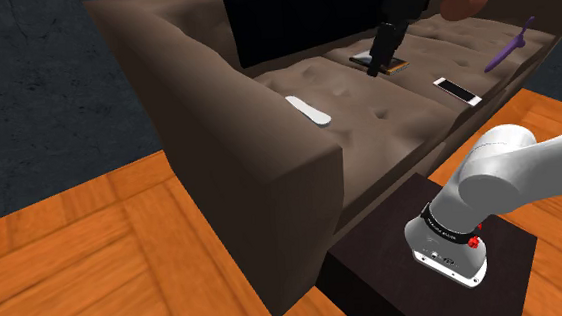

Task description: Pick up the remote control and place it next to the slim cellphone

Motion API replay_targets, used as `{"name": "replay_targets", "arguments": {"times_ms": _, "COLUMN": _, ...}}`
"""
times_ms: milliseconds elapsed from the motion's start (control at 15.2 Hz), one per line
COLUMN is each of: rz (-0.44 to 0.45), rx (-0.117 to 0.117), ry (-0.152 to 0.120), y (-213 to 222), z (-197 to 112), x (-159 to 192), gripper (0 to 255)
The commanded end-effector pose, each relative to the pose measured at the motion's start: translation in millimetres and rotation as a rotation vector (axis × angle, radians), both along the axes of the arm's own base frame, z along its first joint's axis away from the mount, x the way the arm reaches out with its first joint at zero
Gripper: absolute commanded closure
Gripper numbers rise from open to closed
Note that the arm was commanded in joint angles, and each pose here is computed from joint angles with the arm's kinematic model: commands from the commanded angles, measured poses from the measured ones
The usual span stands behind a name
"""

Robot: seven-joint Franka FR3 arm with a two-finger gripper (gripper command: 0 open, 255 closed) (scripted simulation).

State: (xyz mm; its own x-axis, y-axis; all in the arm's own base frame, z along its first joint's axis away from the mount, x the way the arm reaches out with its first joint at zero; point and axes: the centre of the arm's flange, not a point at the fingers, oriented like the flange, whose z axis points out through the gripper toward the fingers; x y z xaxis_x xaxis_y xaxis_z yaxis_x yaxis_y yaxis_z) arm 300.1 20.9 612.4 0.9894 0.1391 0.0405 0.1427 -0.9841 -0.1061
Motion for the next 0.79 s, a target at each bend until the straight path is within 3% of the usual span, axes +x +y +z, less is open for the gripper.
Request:
{"name": "replay_targets", "arguments": {"times_ms": 0, "rz": 0.0, "rx": 0.0, "ry": 0.0, "y": 0, "z": 0, "x": 0, "gripper": 0}}
{"name": "replay_targets", "arguments": {"times_ms": 726, "rz": -0.079, "rx": -0.042, "ry": 0.032, "y": -18, "z": -92, "x": 113, "gripper": 0}}
